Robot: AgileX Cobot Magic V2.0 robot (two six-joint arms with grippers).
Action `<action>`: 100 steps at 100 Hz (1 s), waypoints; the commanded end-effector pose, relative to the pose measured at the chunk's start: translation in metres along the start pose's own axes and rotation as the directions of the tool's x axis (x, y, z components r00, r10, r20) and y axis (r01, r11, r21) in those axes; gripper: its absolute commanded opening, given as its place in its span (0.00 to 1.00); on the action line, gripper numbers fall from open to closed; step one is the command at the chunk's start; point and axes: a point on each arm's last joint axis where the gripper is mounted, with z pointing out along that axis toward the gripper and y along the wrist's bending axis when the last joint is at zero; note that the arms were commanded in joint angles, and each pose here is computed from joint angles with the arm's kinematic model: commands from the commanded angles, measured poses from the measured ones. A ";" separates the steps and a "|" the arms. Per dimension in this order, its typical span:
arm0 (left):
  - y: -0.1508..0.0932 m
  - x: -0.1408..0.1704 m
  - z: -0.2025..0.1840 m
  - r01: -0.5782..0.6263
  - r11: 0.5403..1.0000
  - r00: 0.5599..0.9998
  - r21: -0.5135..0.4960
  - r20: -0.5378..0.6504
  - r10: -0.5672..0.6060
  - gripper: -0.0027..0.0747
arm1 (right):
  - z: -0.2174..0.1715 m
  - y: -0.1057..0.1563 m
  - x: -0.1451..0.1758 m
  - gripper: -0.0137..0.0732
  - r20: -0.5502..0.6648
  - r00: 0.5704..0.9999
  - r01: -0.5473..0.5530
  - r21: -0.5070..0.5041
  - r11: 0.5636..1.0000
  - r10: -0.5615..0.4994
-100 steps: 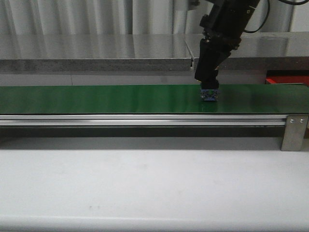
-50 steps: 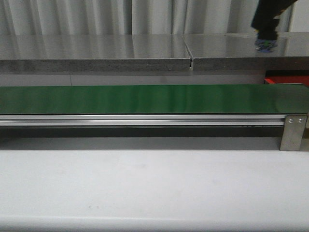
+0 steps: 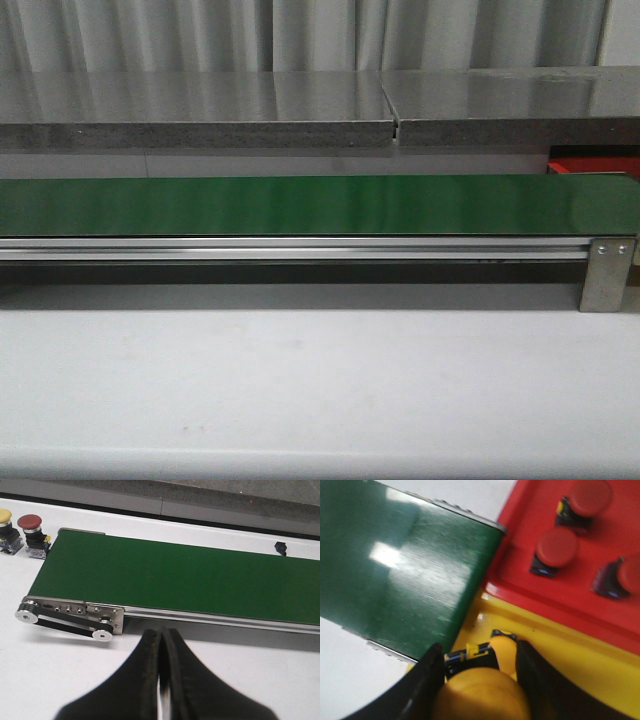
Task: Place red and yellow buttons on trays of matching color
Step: 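Lift the yellow button and carry it toward the yellow tray, then lower the yellow button into the yellow tray and open the right gripper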
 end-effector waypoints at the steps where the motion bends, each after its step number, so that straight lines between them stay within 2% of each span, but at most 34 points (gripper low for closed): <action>1: -0.002 -0.013 -0.004 0.015 1.000 0.996 0.001 0.082 -0.015 0.01 | -0.035 -0.005 0.007 0.23 0.158 0.985 -0.091 0.102 0.991 0.074; 10: -0.002 -0.013 -0.004 0.015 1.000 0.996 0.001 0.082 -0.015 0.01 | -0.036 -0.021 0.026 0.23 0.211 0.968 -0.176 0.178 0.968 0.137; 22: -0.002 -0.013 -0.004 0.015 1.000 0.996 0.001 0.082 -0.015 0.01 | -0.019 -0.036 0.050 0.23 0.250 0.942 -0.282 0.224 0.933 0.225; 41: -0.002 -0.013 -0.004 0.015 1.000 0.996 0.001 0.082 -0.015 0.01 | 0.008 -0.044 0.070 0.23 0.294 0.918 -0.351 0.285 0.892 0.268; 64: -0.002 -0.013 -0.004 0.015 1.000 0.996 0.001 0.082 -0.015 0.01 | 0.031 -0.043 0.066 0.23 0.294 0.920 -0.343 0.290 0.893 0.258; 100: -0.002 -0.013 -0.004 0.015 1.000 0.996 0.001 0.082 -0.015 0.01 | 0.064 -0.051 0.075 0.23 0.220 0.927 -0.354 0.259 0.899 0.302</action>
